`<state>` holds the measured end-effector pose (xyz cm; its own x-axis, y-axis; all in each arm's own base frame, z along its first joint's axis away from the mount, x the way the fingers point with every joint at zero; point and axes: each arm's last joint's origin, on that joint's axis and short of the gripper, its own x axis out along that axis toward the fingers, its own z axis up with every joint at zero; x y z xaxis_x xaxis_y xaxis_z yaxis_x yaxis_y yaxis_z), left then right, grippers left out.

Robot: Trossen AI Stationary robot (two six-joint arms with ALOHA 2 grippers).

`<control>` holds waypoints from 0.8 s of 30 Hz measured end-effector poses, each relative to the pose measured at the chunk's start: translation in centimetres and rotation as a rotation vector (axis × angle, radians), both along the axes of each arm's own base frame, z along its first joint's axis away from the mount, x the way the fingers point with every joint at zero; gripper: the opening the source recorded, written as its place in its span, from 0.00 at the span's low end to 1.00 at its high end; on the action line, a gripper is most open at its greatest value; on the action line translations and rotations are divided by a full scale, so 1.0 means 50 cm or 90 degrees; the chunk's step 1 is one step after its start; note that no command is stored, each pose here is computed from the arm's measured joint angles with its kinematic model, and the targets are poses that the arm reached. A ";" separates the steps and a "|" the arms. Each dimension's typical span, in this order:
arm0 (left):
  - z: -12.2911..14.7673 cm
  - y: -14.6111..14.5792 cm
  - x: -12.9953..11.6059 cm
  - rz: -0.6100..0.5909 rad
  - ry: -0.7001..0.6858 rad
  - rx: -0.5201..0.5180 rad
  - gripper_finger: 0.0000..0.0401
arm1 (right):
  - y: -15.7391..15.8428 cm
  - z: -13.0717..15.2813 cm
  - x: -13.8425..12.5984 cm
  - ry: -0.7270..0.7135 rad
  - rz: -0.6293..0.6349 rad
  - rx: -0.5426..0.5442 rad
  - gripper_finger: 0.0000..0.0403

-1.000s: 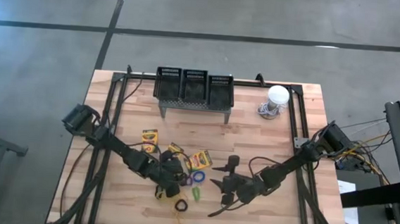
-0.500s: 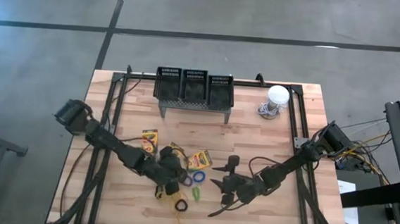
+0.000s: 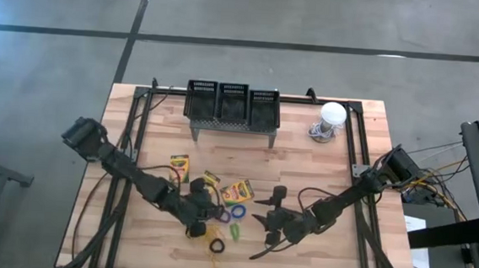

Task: Pick & Place Office Desk Supplies
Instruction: Put the black spring keychain into the left black bin on the shelf

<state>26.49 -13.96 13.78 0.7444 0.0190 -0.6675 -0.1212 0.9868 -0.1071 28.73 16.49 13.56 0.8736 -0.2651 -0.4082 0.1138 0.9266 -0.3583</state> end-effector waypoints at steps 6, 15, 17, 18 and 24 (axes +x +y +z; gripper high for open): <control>-0.033 -0.018 0.022 -0.013 -0.030 -0.009 0.44 | 0.000 0.000 0.000 0.000 -0.001 0.001 0.53; -0.047 -0.025 0.037 0.030 0.026 -0.001 0.47 | 0.000 0.000 0.000 0.000 0.000 0.000 0.53; -0.048 -0.028 0.044 0.038 0.034 0.005 0.43 | 0.000 0.000 0.000 0.000 -0.001 0.001 0.53; -0.051 -0.028 0.045 0.040 0.045 0.012 0.41 | -0.001 0.000 0.000 0.001 -0.001 0.001 0.53; -0.054 -0.036 0.059 0.043 0.084 0.038 0.27 | -0.001 0.000 0.000 0.000 -0.001 0.001 0.53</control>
